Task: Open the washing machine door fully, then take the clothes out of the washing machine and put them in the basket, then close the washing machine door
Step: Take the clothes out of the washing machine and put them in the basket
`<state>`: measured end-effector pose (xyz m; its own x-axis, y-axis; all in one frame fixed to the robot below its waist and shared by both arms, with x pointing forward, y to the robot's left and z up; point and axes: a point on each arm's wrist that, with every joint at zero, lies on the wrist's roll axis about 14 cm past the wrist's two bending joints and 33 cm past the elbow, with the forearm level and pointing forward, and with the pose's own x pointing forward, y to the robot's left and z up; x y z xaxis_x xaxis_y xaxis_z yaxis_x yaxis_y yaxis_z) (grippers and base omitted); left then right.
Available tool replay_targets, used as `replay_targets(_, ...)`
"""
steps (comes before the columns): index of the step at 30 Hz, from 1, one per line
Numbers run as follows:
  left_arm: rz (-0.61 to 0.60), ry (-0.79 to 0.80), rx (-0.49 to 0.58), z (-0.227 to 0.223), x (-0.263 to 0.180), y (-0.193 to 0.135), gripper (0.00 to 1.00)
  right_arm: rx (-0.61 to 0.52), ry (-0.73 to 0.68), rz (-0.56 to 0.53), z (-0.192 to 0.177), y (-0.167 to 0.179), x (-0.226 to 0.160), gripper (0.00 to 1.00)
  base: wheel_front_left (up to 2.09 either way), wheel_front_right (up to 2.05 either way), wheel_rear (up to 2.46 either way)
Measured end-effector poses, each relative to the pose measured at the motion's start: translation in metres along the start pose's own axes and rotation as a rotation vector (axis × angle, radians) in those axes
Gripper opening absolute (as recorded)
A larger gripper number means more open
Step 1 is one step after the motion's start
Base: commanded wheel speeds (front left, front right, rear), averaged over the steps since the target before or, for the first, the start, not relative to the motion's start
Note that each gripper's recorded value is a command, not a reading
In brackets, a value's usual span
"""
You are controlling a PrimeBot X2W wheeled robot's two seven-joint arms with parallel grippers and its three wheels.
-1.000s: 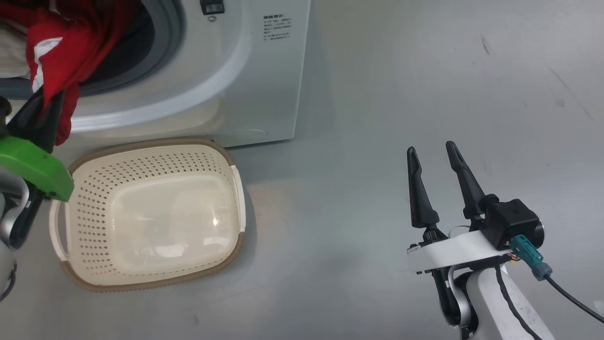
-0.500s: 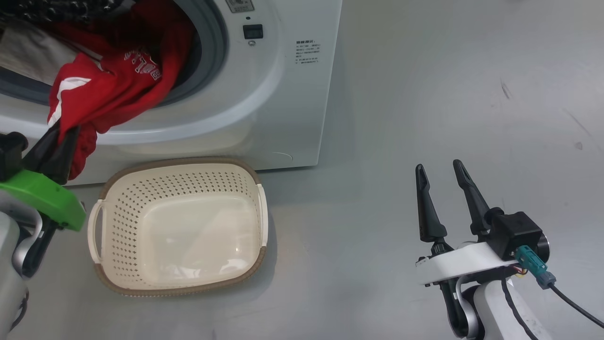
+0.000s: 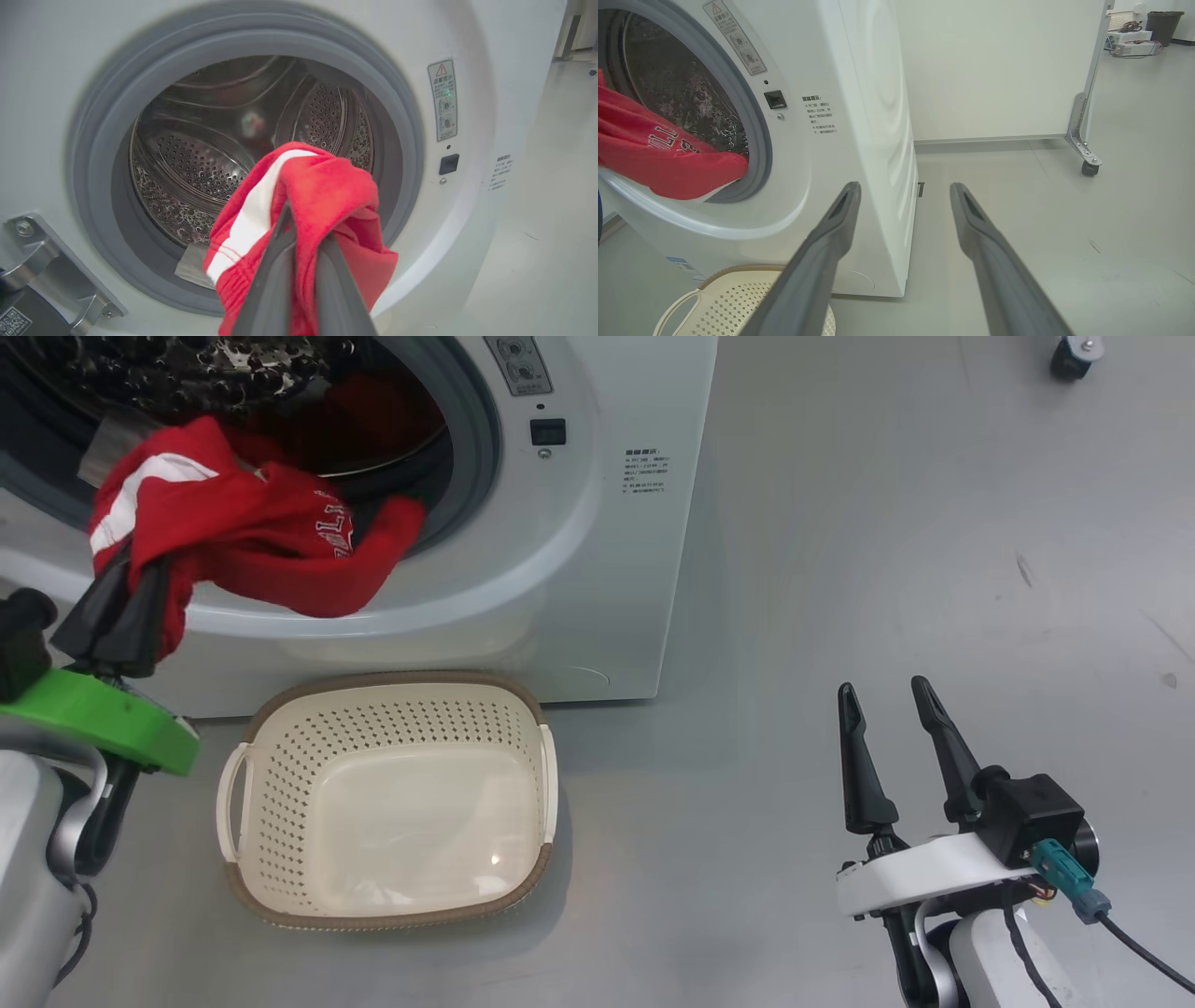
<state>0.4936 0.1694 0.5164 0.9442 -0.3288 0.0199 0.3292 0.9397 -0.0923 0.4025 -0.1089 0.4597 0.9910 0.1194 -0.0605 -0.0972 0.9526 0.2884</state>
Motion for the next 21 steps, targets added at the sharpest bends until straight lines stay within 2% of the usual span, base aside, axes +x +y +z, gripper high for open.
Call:
replay_targets(3,0.01,-0.036,-0.005,0.011,-0.004,-0.001,0.0,0.002,-0.006,0.013,0.002,0.003,0.0,1.0,0.0,0.0,0.0)
replay_targets(8,0.017,-0.029,-0.002,0.005,-0.016,-0.004,0.0,0.004,-0.007,0.026,0.003,0.006,-0.001,1.0,0.0,0.0,0.0)
replay_targets(21,0.0,0.158,-0.035,-0.063,-0.046,-0.017,0.0,0.006,0.01,0.02,-0.003,0.002,-0.003,1.0,0.0,0.0,0.0)
